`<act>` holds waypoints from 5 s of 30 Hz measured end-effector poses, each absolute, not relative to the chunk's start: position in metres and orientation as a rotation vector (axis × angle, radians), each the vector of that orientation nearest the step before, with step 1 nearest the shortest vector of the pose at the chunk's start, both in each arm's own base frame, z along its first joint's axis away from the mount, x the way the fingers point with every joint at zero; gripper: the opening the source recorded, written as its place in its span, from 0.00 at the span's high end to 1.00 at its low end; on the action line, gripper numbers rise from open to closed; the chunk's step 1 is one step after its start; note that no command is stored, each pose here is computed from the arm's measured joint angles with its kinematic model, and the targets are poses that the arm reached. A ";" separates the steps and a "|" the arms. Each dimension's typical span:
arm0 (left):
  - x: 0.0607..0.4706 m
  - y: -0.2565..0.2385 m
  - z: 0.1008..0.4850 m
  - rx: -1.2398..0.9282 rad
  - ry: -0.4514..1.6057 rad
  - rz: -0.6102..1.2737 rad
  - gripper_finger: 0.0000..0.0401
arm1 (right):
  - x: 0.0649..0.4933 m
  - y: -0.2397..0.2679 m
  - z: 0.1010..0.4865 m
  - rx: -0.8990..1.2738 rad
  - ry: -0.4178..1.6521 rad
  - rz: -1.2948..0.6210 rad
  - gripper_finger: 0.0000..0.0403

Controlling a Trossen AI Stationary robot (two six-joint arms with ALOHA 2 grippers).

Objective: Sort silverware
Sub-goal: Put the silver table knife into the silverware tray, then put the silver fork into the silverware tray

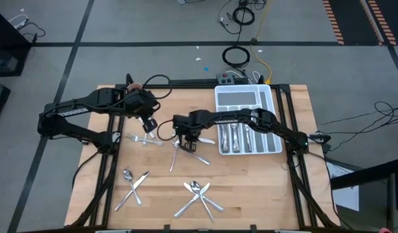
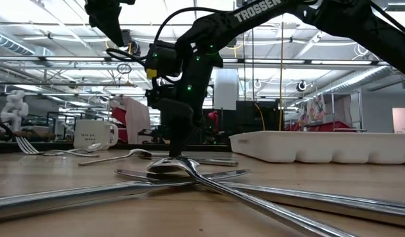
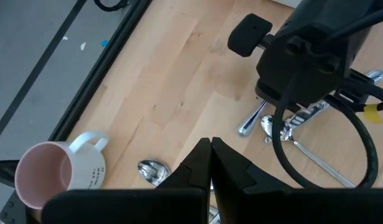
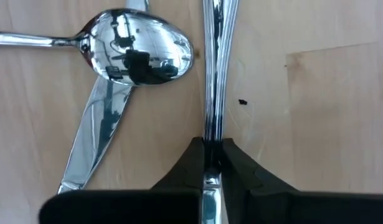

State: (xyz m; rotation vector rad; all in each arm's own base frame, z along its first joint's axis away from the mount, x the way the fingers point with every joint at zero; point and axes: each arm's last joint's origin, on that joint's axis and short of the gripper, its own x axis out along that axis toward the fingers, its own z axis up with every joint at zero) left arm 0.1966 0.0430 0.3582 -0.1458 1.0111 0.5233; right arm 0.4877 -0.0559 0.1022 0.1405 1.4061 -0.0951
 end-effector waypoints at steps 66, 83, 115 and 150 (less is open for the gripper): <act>0.195 0.043 0.357 -0.145 1.038 0.524 0.97 | 0.381 -0.043 0.324 -0.308 1.518 -0.034 1.00; 0.196 0.043 0.358 -0.128 1.021 0.512 0.97 | 0.231 -0.032 0.254 -1.008 1.821 0.594 1.00; 0.197 0.044 0.358 -0.119 1.005 0.530 0.97 | 0.241 -0.037 0.188 -1.334 1.548 1.007 1.00; 0.197 0.044 0.359 -0.094 1.004 0.554 0.97 | 0.246 -0.059 0.170 -1.183 1.494 0.663 0.88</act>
